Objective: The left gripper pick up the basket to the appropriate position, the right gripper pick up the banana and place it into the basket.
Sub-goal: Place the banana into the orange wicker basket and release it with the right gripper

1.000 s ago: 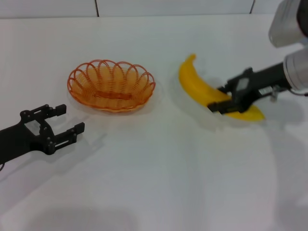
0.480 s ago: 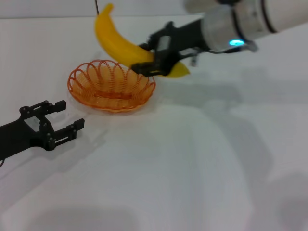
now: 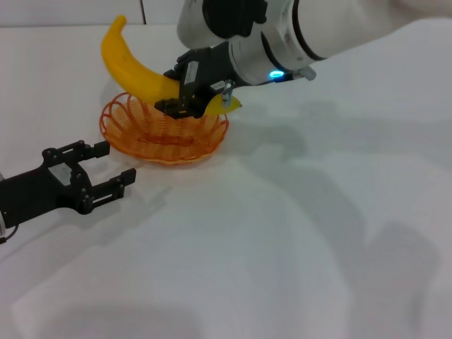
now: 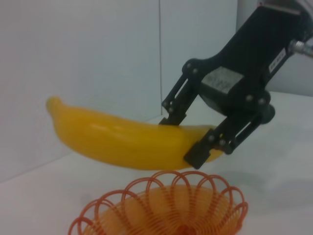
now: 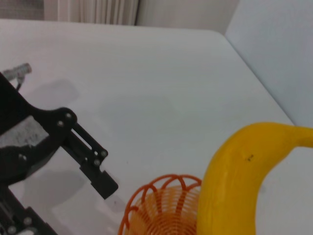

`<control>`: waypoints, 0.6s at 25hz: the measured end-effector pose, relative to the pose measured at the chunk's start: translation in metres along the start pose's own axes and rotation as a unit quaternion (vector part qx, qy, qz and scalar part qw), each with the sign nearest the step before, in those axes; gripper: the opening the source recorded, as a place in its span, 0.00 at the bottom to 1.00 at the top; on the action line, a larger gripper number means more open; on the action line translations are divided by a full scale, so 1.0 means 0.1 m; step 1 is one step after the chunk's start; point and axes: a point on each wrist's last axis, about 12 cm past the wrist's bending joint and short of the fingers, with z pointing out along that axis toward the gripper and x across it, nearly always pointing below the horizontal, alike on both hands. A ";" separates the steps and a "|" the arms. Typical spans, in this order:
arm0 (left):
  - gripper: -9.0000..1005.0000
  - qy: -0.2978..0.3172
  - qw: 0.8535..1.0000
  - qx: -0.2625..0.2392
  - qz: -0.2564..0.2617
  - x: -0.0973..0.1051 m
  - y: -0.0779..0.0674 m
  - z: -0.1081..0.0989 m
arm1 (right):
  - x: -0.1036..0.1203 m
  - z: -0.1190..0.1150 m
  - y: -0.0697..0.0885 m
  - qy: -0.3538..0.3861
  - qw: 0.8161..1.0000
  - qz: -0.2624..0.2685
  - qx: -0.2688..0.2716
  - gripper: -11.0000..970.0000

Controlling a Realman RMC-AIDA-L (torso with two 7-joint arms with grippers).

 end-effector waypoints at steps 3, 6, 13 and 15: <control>0.70 0.000 1.000 0.002 -0.002 0.00 0.00 0.01 | 0.03 0.05 0.01 0.009 1.000 0.000 0.002 0.51; 0.70 0.000 1.000 0.002 -0.001 0.00 0.00 0.01 | 0.06 0.07 0.00 0.014 1.000 0.002 0.005 0.51; 0.70 0.001 1.000 0.004 -0.001 0.00 0.00 0.02 | 0.04 0.16 0.12 0.017 1.000 -0.016 -0.006 0.51; 0.70 0.002 1.000 0.004 -0.001 0.01 0.00 0.02 | 0.04 0.18 0.14 0.016 1.000 -0.021 -0.003 0.51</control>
